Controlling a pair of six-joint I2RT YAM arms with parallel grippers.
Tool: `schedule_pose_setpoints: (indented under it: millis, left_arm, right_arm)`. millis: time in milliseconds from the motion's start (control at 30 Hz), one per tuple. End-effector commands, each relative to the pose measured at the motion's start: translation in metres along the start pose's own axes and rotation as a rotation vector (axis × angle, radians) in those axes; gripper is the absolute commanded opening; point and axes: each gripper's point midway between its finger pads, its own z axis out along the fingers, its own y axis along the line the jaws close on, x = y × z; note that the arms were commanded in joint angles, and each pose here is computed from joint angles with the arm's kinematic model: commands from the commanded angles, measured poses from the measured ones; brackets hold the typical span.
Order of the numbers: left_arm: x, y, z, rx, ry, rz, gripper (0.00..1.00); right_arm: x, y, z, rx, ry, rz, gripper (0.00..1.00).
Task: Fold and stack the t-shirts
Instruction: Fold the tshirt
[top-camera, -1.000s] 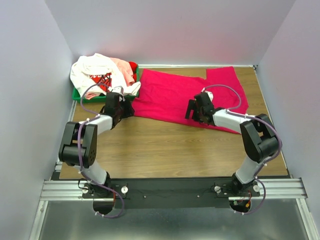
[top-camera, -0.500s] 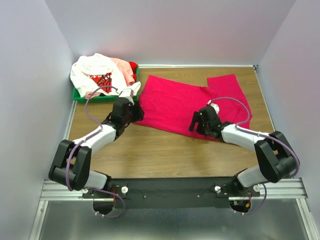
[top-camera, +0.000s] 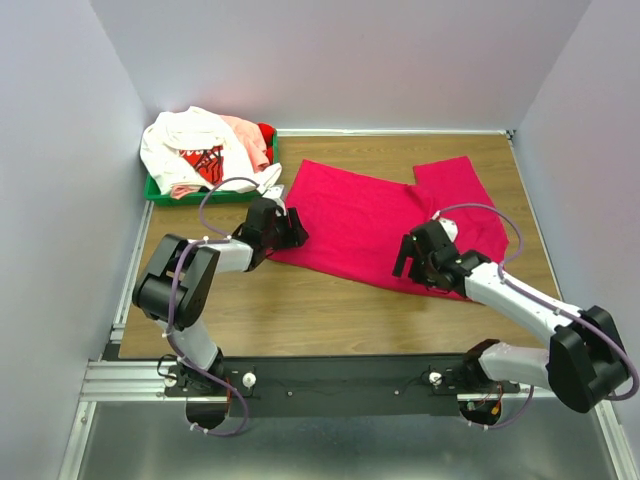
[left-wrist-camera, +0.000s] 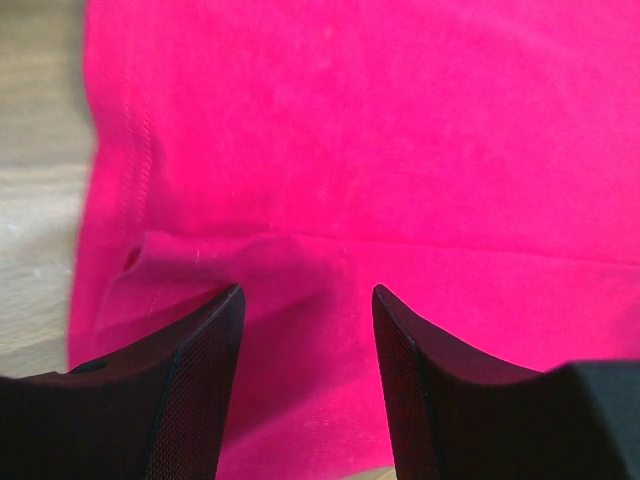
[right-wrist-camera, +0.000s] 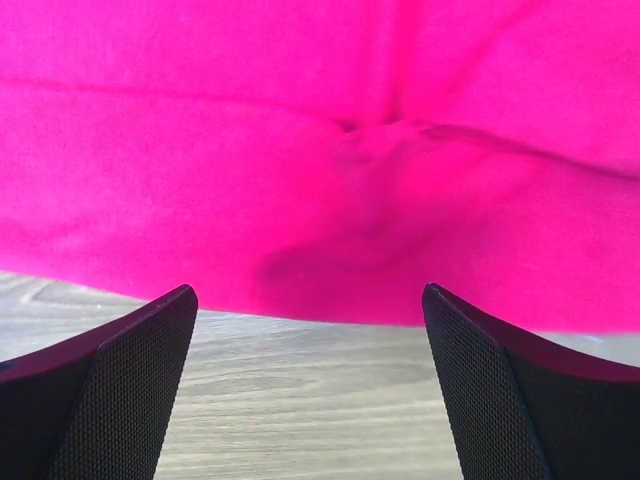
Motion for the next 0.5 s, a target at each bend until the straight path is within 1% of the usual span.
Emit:
schedule_pose_setpoints:
  millis: [0, 133, 233, 367, 467]
  left_arm:
    - [0.014, -0.002, 0.000, 0.031, 0.010, 0.003, 0.62]
    - [0.026, 0.013, -0.009, -0.025, 0.011, -0.002, 0.61]
    - [0.034, 0.024, -0.015, -0.070, 0.010, -0.009, 0.62]
    - [0.046, 0.029, -0.022, -0.079, 0.017, -0.025, 0.62]
    - [0.045, 0.026, -0.027, -0.065, 0.004, -0.036, 0.62]
  right_arm:
    - [-0.017, -0.030, -0.019, 0.163, -0.060, 0.005, 1.00]
    - [-0.030, -0.051, -0.020, 0.229, -0.082, 0.044, 1.00]
    - [-0.043, -0.070, -0.021, 0.265, -0.097, 0.103, 1.00]
    - [-0.055, -0.078, -0.021, 0.283, -0.110, 0.140, 1.00]
    - [-0.058, -0.087, -0.018, 0.314, -0.109, 0.158, 0.98]
